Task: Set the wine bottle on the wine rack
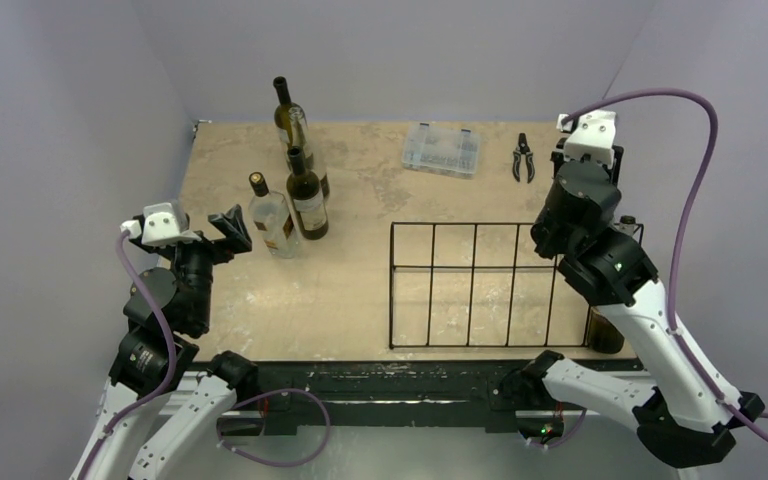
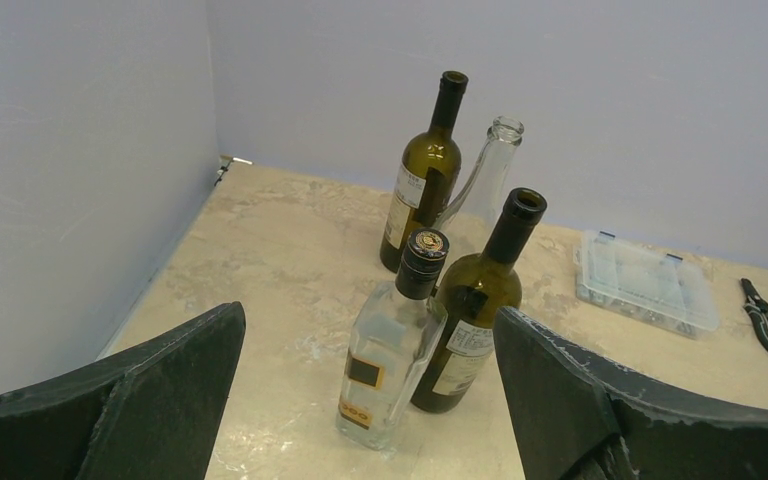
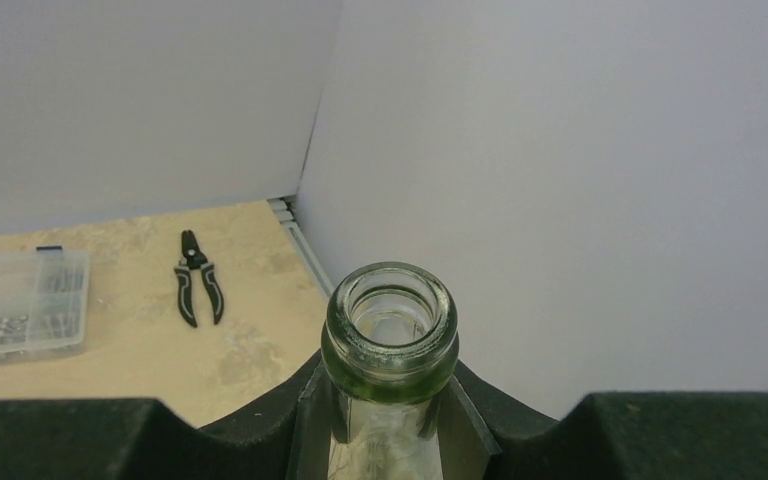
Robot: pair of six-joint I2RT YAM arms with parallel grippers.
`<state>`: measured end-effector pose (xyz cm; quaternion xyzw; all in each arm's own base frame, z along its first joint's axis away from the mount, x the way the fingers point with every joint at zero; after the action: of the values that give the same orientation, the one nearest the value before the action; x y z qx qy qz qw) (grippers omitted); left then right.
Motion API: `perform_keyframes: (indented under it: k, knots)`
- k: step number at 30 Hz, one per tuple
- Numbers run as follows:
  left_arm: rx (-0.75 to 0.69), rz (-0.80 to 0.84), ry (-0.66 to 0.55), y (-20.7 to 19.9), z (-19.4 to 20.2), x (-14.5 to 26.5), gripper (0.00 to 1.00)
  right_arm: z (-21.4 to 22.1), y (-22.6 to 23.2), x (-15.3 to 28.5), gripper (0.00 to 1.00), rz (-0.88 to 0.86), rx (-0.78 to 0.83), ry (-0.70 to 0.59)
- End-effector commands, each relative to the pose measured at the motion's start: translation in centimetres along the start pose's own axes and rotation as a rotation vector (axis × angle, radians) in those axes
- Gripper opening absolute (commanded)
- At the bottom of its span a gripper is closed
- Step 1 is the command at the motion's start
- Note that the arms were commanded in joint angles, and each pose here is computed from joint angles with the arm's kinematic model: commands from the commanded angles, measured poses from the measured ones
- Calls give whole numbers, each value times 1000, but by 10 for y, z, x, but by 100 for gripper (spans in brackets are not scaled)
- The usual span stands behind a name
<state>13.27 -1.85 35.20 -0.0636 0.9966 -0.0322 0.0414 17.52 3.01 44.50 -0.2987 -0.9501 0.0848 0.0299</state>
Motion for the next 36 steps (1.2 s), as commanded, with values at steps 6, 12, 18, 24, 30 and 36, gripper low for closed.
perform_keyframes:
  k: [6, 12, 18, 24, 30, 36]
  knots:
    - [36, 26, -16, -4, -12, 0, 95, 24, 7, -31, 0, -16, -28, 99]
    - [37, 31, -10, -5, -11, -1, 95, 44, 20, -45, 0, -16, -15, 191]
    - [42, 53, 4, -9, -9, -3, 94, 70, 29, -52, 0, 41, 7, 278]
    - [43, 68, 16, -12, -9, -4, 94, 98, 34, -53, 0, 63, -36, 342]
    - [50, 67, 14, -11, -9, -3, 94, 130, 34, -54, 0, 116, -19, 363]
    - [46, 78, 24, -14, -7, -4, 94, 151, 27, -48, 0, 181, -50, 374]
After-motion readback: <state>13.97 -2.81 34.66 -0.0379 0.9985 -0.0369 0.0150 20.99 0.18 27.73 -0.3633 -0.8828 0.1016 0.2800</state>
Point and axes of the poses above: each gripper's point midway between its finger pads, its own x axis back along the fingers, its own y axis along the line the jaws close on, z = x × y, the point moved 9 cm from there along x, back along the fingers, and after that the axes turned 7 degrees about -x, right-handed, at the moved point
